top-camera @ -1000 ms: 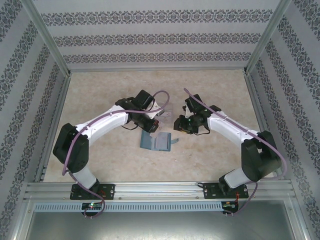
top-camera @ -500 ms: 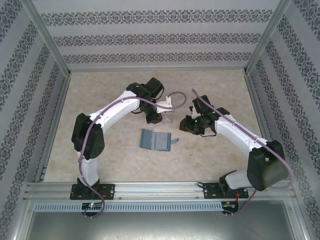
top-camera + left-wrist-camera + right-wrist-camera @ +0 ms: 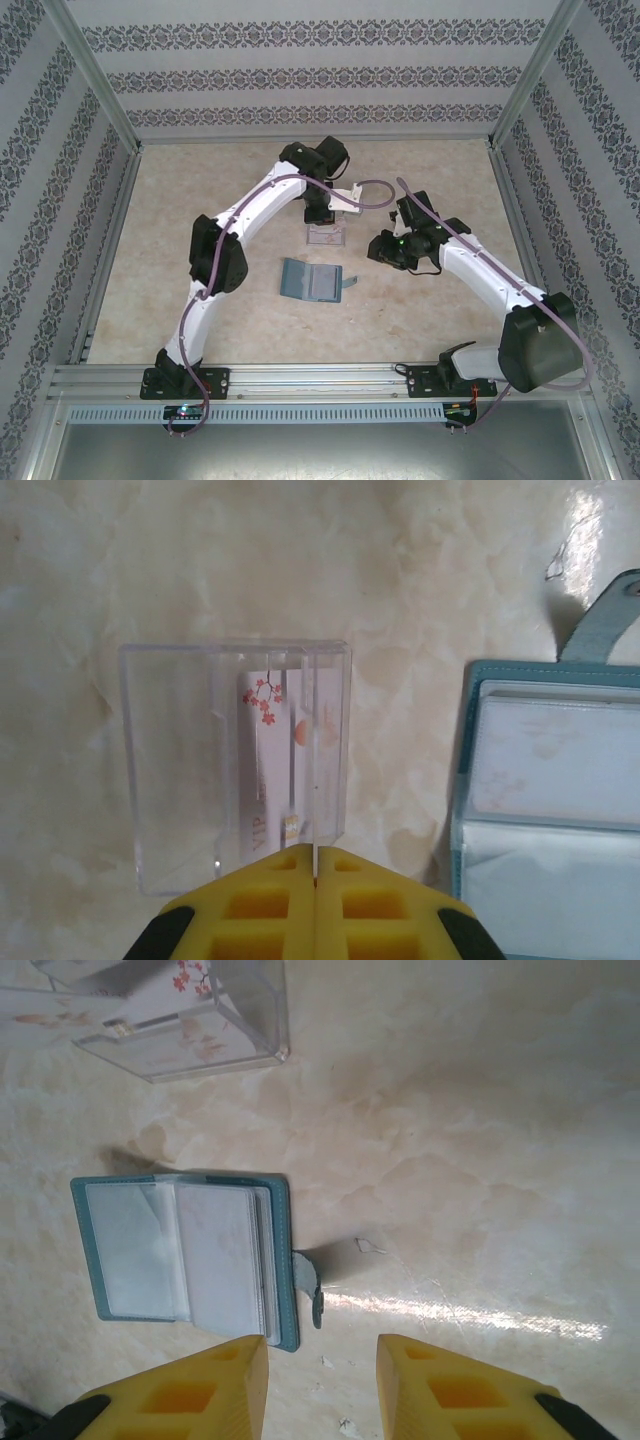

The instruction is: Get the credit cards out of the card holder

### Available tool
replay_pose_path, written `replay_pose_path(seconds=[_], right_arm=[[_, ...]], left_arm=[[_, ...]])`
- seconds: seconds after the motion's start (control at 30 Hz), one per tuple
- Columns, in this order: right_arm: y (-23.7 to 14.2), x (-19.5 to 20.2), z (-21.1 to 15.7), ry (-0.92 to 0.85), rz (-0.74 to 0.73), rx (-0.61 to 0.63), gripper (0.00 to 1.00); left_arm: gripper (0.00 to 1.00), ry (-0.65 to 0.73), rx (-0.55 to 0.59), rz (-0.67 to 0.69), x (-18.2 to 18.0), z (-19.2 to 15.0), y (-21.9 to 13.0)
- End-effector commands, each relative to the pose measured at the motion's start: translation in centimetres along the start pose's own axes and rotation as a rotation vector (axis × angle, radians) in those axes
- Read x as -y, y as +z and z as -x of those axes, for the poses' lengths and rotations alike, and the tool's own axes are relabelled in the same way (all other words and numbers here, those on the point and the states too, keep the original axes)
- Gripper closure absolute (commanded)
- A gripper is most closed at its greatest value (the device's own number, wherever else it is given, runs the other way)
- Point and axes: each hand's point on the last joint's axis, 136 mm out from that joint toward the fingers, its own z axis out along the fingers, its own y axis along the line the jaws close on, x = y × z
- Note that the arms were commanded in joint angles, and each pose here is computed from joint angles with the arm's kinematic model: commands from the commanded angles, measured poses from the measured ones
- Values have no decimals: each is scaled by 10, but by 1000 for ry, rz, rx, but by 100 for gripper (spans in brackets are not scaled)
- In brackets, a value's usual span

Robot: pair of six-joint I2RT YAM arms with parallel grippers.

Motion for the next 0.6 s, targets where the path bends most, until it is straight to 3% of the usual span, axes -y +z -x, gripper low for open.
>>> replay_pose_path(seconds=[0.0,0.57], right_arm=[[-2,10,-3,17,-23,1,66],[-7,25,-5,63,-34,9,66]], left_arm=[[100,51,-64,-61,10,-12,0],[100,78,-123,-22,-13,-20,35]])
